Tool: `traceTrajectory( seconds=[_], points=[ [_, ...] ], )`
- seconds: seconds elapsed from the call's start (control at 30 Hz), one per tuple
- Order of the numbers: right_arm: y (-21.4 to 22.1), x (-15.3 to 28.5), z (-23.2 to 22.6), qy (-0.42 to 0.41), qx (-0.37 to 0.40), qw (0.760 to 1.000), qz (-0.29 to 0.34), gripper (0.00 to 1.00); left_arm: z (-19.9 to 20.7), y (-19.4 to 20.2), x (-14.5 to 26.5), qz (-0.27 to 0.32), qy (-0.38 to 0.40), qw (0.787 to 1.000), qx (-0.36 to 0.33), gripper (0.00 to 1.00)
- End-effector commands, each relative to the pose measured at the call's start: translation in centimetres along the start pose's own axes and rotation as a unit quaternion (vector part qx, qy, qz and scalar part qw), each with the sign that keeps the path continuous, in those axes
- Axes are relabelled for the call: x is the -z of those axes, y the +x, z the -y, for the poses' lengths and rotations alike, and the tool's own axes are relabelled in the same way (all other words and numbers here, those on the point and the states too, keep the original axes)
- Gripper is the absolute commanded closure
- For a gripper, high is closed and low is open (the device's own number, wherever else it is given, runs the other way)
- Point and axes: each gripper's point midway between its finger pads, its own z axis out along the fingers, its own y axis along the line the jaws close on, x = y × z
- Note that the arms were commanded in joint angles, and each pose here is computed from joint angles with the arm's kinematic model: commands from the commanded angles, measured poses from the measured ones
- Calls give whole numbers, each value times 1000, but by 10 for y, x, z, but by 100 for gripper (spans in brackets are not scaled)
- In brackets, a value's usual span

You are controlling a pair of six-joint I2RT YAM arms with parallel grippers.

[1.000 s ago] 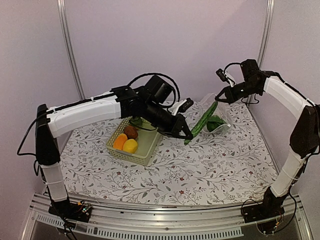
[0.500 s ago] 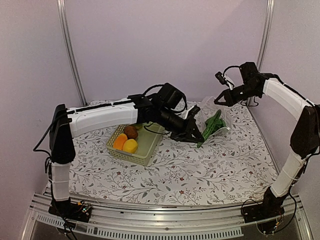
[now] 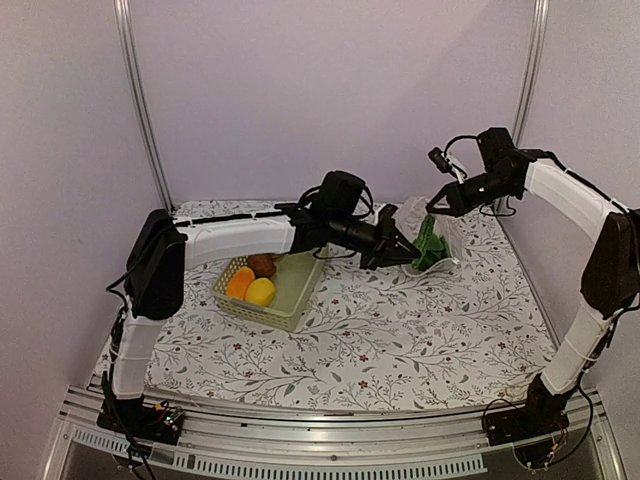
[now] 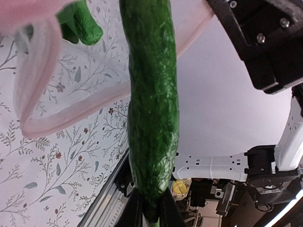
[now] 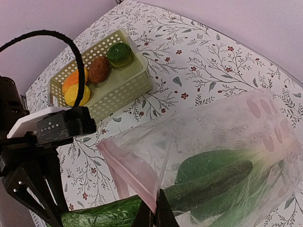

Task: Place the food in the zip-top bag and seal the zipper
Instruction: Place the fake vegetable in the zipper food storage bag.

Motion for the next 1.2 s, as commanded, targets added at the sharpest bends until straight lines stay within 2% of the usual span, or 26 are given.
traceTrajectory(
  seconds=[0.0,0.1,0.23,0.3,0.37,0.4,0.43,0.5,0.53,0.8,0.93,0.97,1.0,1.03,1.1,1.17],
  points=[
    [-9,11,-16,-12,13,1000,20,100,2,-19,-16,2,44,999,24,100],
    [-10,12,-21,-19,13,999,22,100,-6,-28,-24,8,44,998,43,99],
    [-10,12,-24,-22,14,999,21,100,-17,-47,-25,55,49,994,83,89],
    [-10,13,-26,-22,16,999,23,100,-13,-63,-20,101,73,986,110,77],
    [-10,12,-26,-22,16,999,22,100,-7,-76,-14,137,99,976,134,57],
    [-10,12,-25,-21,16,999,22,100,-1,-81,-12,148,111,973,139,50],
    [-11,13,-25,-20,17,999,23,100,6,-85,-10,153,119,971,138,44],
    [-11,12,-24,-18,16,999,23,100,20,-89,-8,152,127,972,126,21],
    [-11,13,-25,-19,17,999,23,100,25,-88,-6,150,126,973,119,18],
    [-16,13,-15,4,20,1000,24,100,36,-46,18,151,59,986,49,17],
    [-27,17,-3,8,1,1000,30,100,43,-23,29,145,-4,989,-30,15],
    [-33,23,0,15,1,999,35,100,40,-18,33,145,-30,988,-53,15],
    [-43,32,5,27,6,999,44,100,42,-16,39,151,-51,983,-96,4],
    [-52,42,11,42,11,998,54,100,41,-14,46,161,-75,976,-125,1],
    [-69,64,21,73,20,994,78,100,36,-9,61,186,-115,961,-169,0],
    [-76,73,26,95,28,991,88,100,25,-2,76,201,-140,952,-185,0]
  ],
)
